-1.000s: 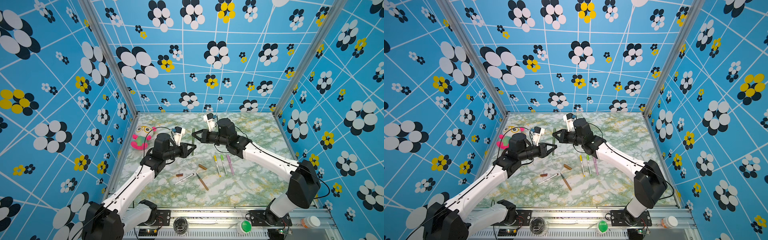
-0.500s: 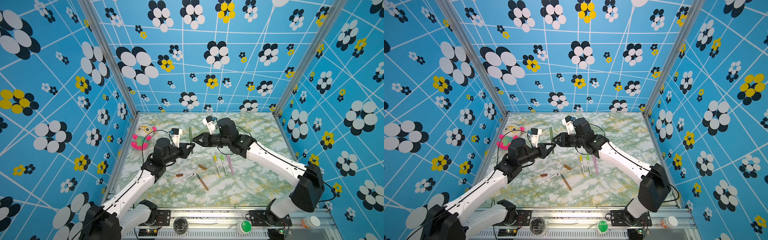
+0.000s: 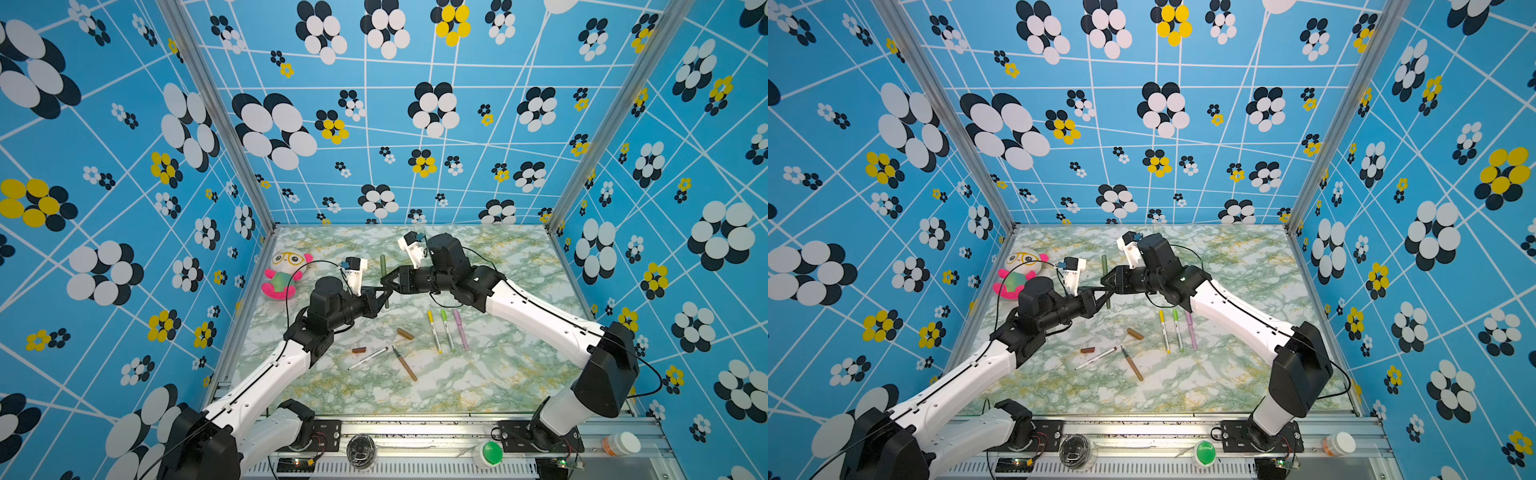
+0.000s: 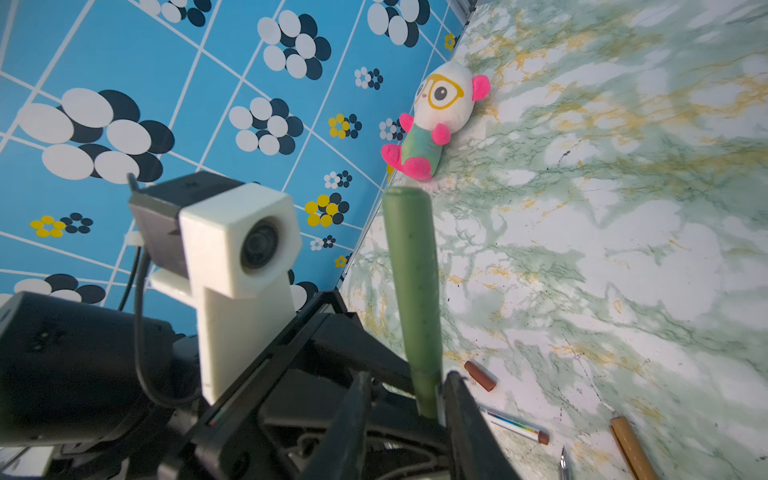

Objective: Insert the pens into the pen caps
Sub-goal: 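Open the left gripper off the capped pen while the right gripper holds it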

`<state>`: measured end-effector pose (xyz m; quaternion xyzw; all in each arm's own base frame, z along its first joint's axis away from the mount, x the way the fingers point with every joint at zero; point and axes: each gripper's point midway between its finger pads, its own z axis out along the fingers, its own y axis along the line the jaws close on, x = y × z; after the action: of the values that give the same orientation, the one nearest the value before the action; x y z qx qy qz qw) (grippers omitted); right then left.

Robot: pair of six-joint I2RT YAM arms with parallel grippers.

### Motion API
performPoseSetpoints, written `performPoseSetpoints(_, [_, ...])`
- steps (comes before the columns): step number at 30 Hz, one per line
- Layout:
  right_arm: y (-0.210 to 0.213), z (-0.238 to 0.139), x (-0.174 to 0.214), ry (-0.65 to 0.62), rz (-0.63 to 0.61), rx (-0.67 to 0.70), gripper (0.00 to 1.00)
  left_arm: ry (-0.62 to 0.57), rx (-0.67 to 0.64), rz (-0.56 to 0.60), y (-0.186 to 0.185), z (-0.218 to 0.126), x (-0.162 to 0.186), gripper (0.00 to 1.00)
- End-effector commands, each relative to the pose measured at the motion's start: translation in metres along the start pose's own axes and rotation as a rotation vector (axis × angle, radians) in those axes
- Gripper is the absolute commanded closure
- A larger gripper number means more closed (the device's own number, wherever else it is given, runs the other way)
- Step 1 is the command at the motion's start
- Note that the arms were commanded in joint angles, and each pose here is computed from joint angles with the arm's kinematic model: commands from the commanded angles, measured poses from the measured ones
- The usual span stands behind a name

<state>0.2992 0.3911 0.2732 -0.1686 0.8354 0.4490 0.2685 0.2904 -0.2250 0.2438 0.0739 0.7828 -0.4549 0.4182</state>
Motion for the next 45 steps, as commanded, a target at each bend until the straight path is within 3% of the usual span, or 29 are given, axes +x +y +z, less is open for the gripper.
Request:
performPoseSetpoints(1, [-0.002, 0.005, 0.001, 0.01, -0.031, 0.031, 0.68, -0.032, 0.029, 0.021, -0.012, -0.003, -0.008, 1.0])
performPoseSetpoints(6, [-0.007, 0.008, 0.001, 0.004, -0.042, 0.057, 0.69, -0.03, 0.033, 0.021, -0.013, -0.002, -0.008, 1.0])
performPoseSetpoints(13, [-0.006, 0.013, 0.0, 0.004, -0.05, 0.058, 0.81, -0.026, 0.032, 0.021, -0.014, -0.003, -0.006, 1.0])
performPoseSetpoints(22, [-0.007, 0.016, -0.001, -0.004, -0.056, 0.073, 0.84, -0.021, 0.037, 0.021, -0.015, -0.002, -0.003, 1.0])
performPoseSetpoints(36, [-0.022, 0.013, -0.009, -0.053, -0.028, 0.16, 1.0, -0.02, 0.047, 0.025, -0.017, -0.004, -0.002, 1.0])
performPoseSetpoints(45, [-0.034, 0.001, -0.017, -0.095, -0.014, 0.253, 1.0, -0.017, 0.019, 0.03, -0.011, -0.009, 0.004, 0.68])
